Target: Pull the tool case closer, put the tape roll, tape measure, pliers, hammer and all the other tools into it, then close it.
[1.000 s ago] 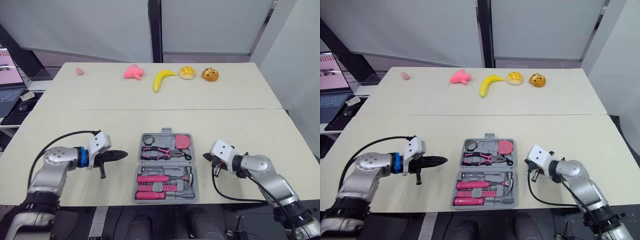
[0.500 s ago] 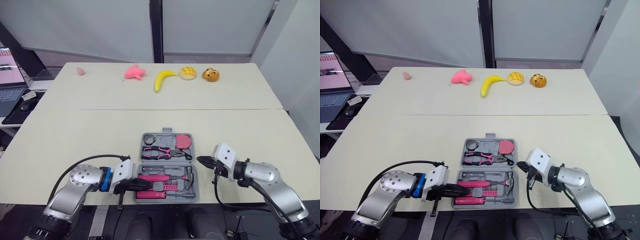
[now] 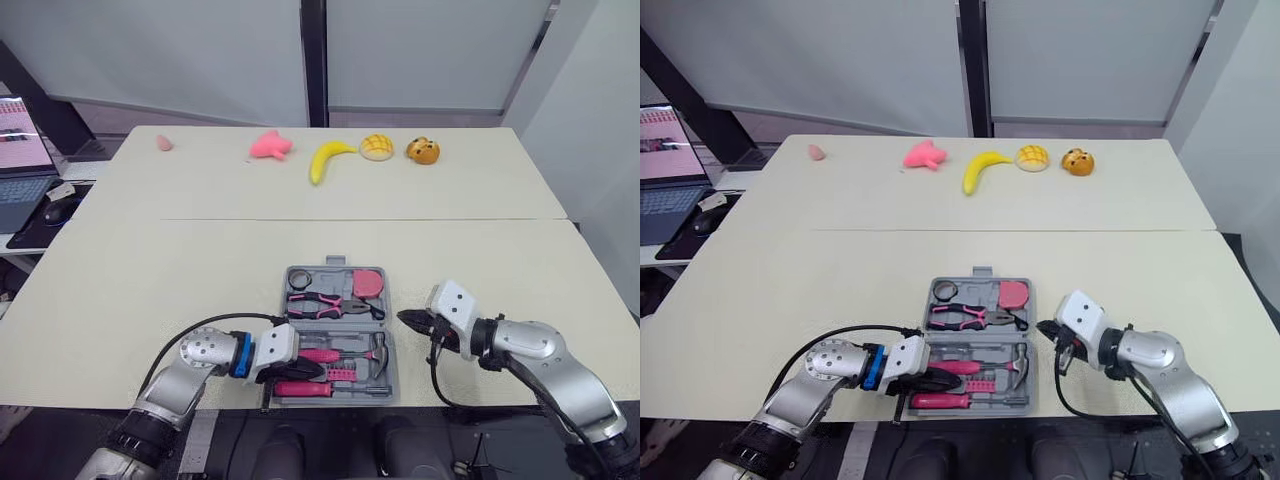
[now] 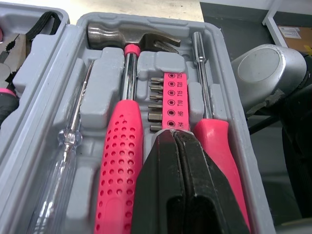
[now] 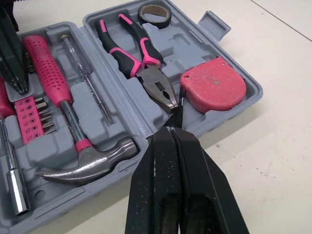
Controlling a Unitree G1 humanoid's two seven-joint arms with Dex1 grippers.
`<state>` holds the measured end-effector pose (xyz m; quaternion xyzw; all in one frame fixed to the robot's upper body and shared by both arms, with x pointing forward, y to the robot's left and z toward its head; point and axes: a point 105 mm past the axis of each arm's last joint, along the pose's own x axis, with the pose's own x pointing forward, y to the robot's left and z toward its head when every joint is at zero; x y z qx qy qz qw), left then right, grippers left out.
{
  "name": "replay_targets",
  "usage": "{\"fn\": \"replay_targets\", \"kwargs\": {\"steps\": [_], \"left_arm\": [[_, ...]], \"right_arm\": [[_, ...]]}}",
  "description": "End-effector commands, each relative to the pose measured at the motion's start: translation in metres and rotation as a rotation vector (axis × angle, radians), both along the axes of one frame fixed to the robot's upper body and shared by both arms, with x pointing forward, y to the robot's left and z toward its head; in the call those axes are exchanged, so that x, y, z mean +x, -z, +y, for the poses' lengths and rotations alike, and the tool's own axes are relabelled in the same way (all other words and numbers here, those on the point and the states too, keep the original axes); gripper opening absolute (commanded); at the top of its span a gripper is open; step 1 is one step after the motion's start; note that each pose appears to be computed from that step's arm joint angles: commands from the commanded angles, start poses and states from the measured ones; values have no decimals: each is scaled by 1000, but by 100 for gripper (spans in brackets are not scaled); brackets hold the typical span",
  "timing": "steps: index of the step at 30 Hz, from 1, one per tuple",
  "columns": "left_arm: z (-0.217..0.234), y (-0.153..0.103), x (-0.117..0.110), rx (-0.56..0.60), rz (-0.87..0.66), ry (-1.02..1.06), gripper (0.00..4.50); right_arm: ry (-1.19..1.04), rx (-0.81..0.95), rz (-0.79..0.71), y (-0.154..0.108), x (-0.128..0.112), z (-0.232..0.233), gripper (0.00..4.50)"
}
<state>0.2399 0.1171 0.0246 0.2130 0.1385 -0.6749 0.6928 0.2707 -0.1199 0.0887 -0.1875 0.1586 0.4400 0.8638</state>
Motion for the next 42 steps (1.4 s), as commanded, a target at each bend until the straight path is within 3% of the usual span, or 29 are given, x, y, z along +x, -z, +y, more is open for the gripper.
{"fn": "replay_targets", "kwargs": {"steps": [1,6,14,19,34,42], "left_arm": [[10,21,-3,81,41,-17,0],[16,22,-3,74,51,-19,0],[30,26,-4,89,63,-58,0],[28,29,-9,115,70,-34,0],[29,35,-11,158,93,-17,0],[30,37,-12,187,103,-9,0]], "right_arm": [[53,60,23,-24,15,2,20],[195,134,108,-40,53,2,124],[256,157,194,-31,68,6,292],[307,150,265,-15,75,7,444],[435,275,576,25,107,34,448],[283,391,729,26,99,68,448]]}}
